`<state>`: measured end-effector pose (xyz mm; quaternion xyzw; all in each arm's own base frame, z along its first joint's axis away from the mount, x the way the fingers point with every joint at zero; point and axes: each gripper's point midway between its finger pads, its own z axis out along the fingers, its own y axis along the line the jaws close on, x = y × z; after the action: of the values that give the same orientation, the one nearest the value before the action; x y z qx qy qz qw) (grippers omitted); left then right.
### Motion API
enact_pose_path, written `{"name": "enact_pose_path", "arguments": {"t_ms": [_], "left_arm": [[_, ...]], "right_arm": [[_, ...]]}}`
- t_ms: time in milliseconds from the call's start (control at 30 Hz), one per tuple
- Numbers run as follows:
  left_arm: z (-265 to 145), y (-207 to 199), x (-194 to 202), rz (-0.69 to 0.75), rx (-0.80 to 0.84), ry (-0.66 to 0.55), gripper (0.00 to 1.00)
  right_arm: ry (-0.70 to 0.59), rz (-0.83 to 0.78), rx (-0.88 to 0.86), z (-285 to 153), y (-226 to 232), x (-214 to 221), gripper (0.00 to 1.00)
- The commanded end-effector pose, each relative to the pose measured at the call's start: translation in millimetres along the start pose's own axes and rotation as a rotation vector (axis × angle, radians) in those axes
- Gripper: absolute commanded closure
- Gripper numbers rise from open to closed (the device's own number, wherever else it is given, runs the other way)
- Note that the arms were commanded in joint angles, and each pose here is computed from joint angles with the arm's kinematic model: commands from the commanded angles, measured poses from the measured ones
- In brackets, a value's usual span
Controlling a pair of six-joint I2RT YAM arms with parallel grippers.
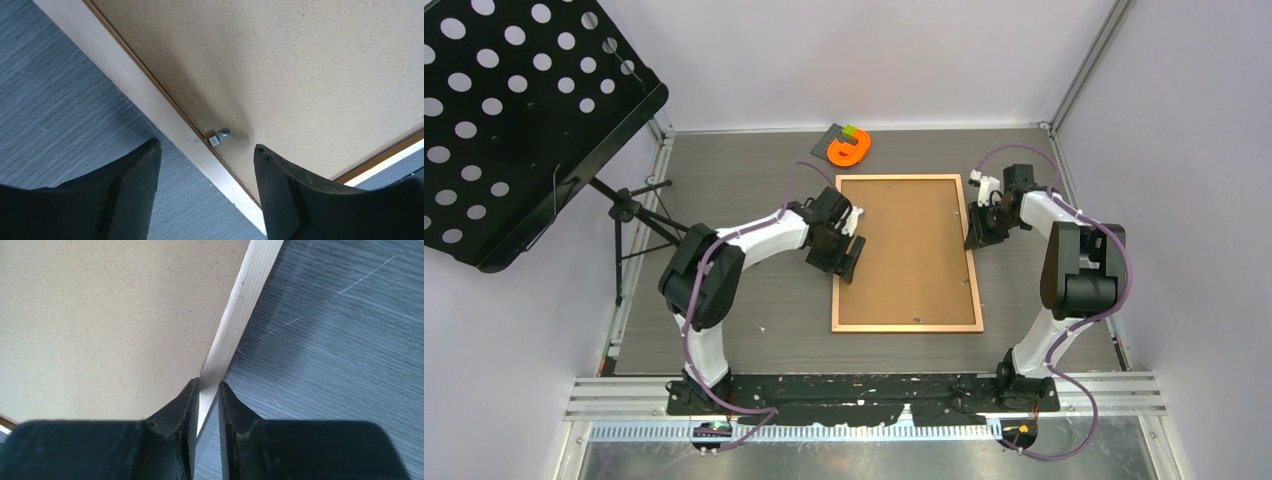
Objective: Put the photo into the frame
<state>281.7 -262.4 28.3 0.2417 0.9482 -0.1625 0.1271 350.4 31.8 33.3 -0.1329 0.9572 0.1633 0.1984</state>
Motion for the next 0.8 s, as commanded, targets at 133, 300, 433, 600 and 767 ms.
{"name": "enact_pose_path", "arguments": {"t_ms": [133,300,433,600,767], "left_arm": [[-40.5,9.6,-30.2,0.144,-0.067,-0.138,0.26],[-56.7,21.3,-37.4,0.156,-0.101,-0.182,0.26],[-63.5,28.4,-38.0,0.116,-0.081,-0.188,0.27],[-69.2,35.1,-38.3,0.089,-0.073,-0.204,0.27],[-72.1,35.8,-38.1,0.076,-0.065,-0.208,0.28]], "right_arm": [[-0.025,0.048,0.009,6.8,-6.8,-23.2,0.92],[-0.011,0.030,0.016,9.9,-12.6,-29.0,0.94],[0.007,0.001,0.049,11.0,-21.9,-30.4,0.94],[0.003,-0.022,0.069,10.0,-26.8,-34.2,0.87],[-0.041,0.000,0.078,5.6,-25.7,-44.4,0.67]]}}
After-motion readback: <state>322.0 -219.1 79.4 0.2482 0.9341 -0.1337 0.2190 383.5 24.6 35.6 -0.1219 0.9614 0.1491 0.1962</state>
